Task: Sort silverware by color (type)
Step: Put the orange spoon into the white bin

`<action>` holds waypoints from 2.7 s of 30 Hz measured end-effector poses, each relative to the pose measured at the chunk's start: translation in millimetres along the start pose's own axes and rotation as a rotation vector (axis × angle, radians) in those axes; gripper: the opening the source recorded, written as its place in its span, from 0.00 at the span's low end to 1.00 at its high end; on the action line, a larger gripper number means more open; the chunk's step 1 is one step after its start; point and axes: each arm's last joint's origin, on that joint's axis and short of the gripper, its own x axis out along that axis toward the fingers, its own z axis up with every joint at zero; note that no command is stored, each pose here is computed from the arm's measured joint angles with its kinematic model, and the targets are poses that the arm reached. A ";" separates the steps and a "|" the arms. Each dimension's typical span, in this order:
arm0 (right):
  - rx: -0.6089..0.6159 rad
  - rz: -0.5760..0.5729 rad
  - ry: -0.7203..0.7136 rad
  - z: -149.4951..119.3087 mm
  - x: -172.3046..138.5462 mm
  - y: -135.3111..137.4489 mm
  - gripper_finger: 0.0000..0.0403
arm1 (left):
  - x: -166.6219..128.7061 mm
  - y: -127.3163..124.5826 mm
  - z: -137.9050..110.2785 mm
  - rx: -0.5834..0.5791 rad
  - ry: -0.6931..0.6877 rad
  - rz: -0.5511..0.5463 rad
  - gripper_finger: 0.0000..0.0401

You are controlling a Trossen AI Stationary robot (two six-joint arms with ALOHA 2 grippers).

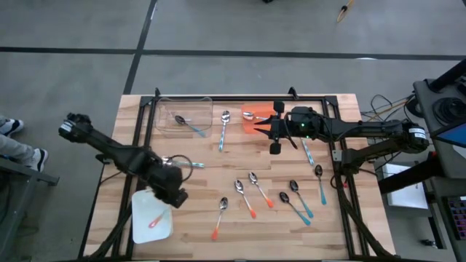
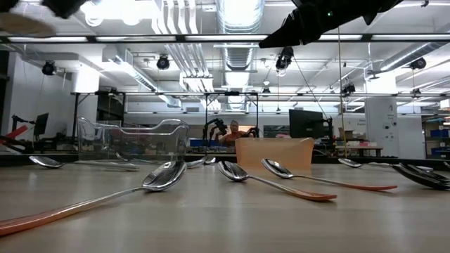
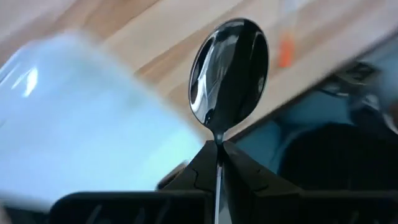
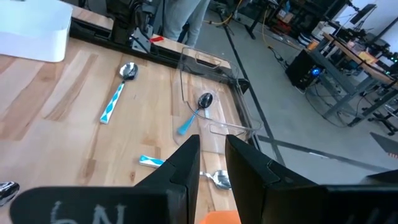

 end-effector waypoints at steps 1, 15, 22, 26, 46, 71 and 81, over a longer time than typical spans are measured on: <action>0.000 0.001 0.003 -0.3 0.0 0.1 0.17 | 0.4 3.6 -3.6 -0.043 0.006 0.034 0.00; 0.008 0.020 0.048 -4.6 -0.1 2.0 0.17 | 37.8 10.9 -13.0 -0.283 -0.081 0.351 0.00; 0.007 0.020 0.048 -4.6 -0.1 2.0 0.17 | 57.7 8.1 -13.1 -0.265 -0.084 0.436 0.00; 0.007 0.020 0.048 -4.6 -0.1 2.0 0.17 | 64.2 9.2 -15.0 -0.272 -0.095 0.481 0.00; 0.006 0.020 0.048 -4.6 -0.1 2.0 0.17 | 83.4 25.9 -28.3 -0.311 -0.148 0.560 0.00; -0.002 0.025 0.059 -5.7 -0.2 2.4 0.17 | 95.4 30.4 -23.9 -0.294 -0.193 0.502 0.00; -0.002 0.026 0.060 -5.8 -0.2 2.5 0.17 | 100.9 36.3 -21.3 -0.295 -0.195 0.508 0.00</action>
